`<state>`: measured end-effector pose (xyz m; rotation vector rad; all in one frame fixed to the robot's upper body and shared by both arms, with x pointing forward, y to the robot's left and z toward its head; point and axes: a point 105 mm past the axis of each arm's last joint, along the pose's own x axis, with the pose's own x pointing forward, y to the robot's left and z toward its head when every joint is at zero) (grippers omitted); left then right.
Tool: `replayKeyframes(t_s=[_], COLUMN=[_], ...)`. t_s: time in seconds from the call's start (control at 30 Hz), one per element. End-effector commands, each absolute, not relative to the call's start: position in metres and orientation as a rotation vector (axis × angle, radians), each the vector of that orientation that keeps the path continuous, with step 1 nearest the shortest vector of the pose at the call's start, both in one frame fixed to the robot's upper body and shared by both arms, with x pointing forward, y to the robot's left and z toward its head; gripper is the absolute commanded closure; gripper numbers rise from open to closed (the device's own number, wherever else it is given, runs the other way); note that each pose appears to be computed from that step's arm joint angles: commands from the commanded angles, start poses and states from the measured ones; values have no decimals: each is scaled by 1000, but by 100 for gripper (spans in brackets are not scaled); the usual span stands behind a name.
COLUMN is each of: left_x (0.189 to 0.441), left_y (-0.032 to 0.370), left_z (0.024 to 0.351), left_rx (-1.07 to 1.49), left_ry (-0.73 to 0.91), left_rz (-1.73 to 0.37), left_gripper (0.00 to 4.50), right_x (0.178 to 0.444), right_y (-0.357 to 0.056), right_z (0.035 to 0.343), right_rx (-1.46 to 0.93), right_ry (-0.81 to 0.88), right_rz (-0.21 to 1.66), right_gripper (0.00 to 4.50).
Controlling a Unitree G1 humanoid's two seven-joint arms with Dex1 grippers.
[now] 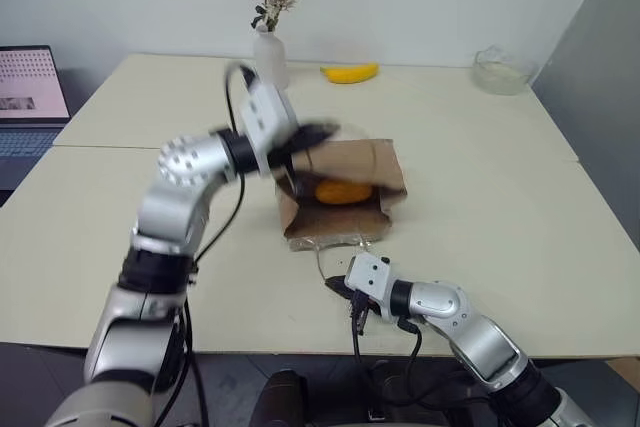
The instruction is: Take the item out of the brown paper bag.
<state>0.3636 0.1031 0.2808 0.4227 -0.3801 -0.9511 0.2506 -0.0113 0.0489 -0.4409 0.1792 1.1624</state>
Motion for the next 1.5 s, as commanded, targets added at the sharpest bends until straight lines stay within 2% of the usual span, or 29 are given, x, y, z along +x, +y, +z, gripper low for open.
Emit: replayKeyframes(t_s=[0.03, 0.27, 0.4, 0.47, 0.57, 0.83, 1.0, 1.13, 1.27, 1.5], left_x=[367, 357, 352, 349, 346, 337, 329, 328, 321, 316], left_y=[111, 106, 102, 100, 99, 94, 91, 93, 95, 93], left_z=[287, 267, 261, 258, 257, 252, 259, 267, 268, 267], left_rx=[438, 444, 440, 450, 445, 468, 457, 432, 444, 435], left_ry=[-396, -345, -333, -332, -329, -327, -335, -334, -327, -315], left_rz=[-945, -1033, -1059, -1074, -1085, -1127, -1169, -1161, -1186, -1194], left_gripper=[450, 450, 450, 450, 450, 450, 450, 450, 450, 450], right_x=[252, 257, 258, 259, 247, 223, 232, 244, 272, 309], right_y=[-27, -26, -26, -29, -35, -53, -42, -42, -25, -4], right_z=[18, 29, 47, 59, 86, 159, 183, 184, 186, 158], right_rx=[-492, -438, -405, -420, -464, -365, -201, -204, -176, -209], right_ry=[294, 252, 216, 187, 135, 74, 41, 48, -10, 45], right_rz=[1121, 1076, 1077, 1072, 1136, 1254, 1257, 1207, 1090, 926], right_gripper=[445, 445, 320, 243, 152, 152, 152, 152, 152, 152])
